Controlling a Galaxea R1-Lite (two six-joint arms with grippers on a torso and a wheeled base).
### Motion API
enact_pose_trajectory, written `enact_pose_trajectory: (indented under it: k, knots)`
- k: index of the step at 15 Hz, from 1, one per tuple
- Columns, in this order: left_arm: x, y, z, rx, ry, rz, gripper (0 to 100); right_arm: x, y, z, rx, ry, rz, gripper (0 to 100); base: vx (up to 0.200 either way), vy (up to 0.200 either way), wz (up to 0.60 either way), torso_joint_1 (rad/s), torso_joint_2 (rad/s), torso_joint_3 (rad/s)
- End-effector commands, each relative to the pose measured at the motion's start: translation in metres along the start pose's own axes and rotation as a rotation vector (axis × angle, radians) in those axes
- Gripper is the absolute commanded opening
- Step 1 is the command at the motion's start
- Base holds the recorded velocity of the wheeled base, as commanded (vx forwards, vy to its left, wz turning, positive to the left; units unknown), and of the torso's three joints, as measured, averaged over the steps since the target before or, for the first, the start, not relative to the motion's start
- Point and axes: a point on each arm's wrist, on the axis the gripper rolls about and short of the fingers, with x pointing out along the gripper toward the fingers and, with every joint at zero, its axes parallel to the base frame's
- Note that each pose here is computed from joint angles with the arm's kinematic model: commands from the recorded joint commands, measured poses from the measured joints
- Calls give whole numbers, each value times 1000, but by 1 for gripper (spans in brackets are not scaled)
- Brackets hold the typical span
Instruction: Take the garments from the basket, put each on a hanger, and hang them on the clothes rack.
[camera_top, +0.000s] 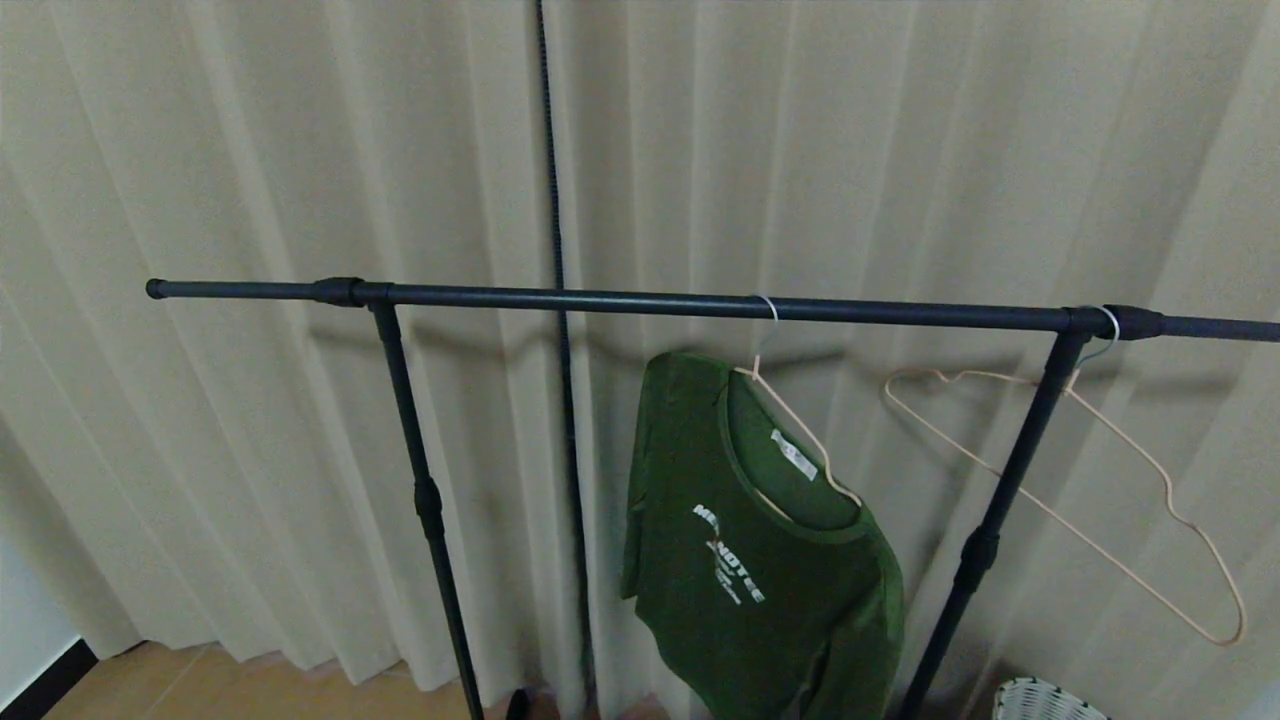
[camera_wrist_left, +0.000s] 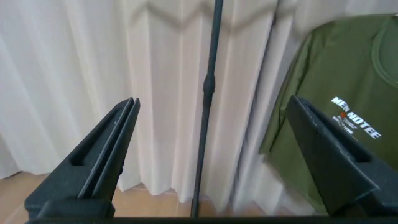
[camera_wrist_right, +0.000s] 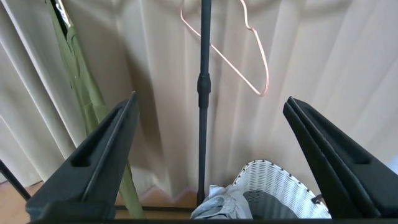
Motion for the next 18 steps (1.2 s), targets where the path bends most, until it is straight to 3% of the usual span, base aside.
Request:
enact_pose_trajectory:
  k: [1, 3, 6, 18]
  knots:
    - [0, 0, 0, 0, -5, -7, 100, 0, 0, 0, -1, -2, 0, 100, 0, 0, 0, 0, 0, 0]
    - [0, -1, -1, -5, 16, -156, 100, 0, 0, 0, -2, 0, 0, 100, 0, 0, 0, 0, 0, 0]
    - [0, -1, -1, 1, 16, -156, 100, 0, 0, 0, -2, 0, 0, 100, 0, 0, 0, -70, 158, 86]
    - [0, -1, -1, 1, 16, -156, 100, 0, 0, 0, -2, 0, -1, 100, 0, 0, 0, -216, 499, 276]
